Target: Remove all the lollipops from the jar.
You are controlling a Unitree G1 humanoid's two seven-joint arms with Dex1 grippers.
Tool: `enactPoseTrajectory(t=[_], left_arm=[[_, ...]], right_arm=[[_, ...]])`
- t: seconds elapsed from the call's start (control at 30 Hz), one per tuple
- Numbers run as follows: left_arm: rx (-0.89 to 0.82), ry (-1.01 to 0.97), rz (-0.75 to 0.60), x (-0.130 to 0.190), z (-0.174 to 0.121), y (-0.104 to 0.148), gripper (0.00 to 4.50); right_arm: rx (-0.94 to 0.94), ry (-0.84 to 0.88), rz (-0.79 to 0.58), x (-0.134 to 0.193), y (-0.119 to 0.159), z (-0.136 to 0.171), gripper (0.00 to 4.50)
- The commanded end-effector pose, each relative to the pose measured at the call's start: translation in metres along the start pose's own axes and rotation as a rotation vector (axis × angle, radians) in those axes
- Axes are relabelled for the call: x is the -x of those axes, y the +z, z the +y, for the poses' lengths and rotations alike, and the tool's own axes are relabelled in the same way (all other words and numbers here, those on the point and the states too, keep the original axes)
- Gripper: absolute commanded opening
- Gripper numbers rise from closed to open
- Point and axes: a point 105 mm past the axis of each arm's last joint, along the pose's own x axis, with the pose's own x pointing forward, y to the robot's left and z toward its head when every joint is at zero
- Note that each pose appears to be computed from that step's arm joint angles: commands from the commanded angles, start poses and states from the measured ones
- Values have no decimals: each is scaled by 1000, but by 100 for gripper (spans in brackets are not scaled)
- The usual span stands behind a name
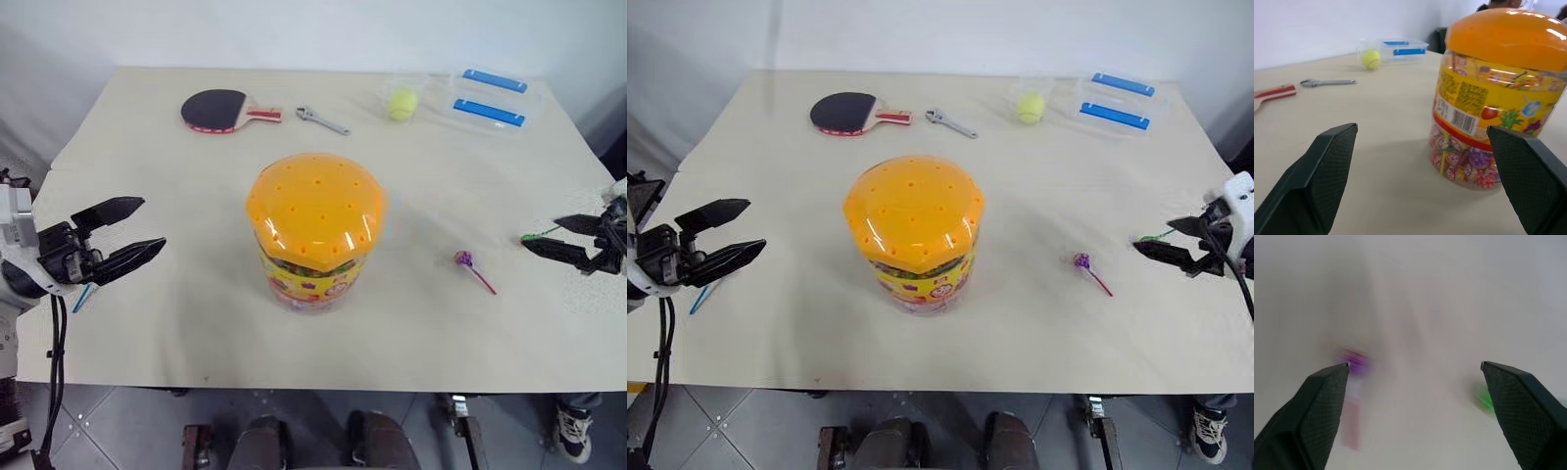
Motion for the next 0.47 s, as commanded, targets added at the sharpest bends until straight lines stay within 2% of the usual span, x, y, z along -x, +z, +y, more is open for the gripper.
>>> enactPoseTrajectory(t=[0.03, 0.13, 0.23, 0.47], left_arm=[[-10, -15, -12, -5, -7, 4, 450], [30, -3, 4, -3, -14, -4, 450], [61, 5, 41, 5, -22, -13, 450], [107, 69, 78, 20, -33, -18, 450]], right_arm=[[78, 233, -77, -16, 8, 44, 447], [115, 367, -124, -29, 2, 66, 447], [124, 410, -135, -38, -5, 71, 447], [105, 343, -163, -54, -16, 61, 447]])
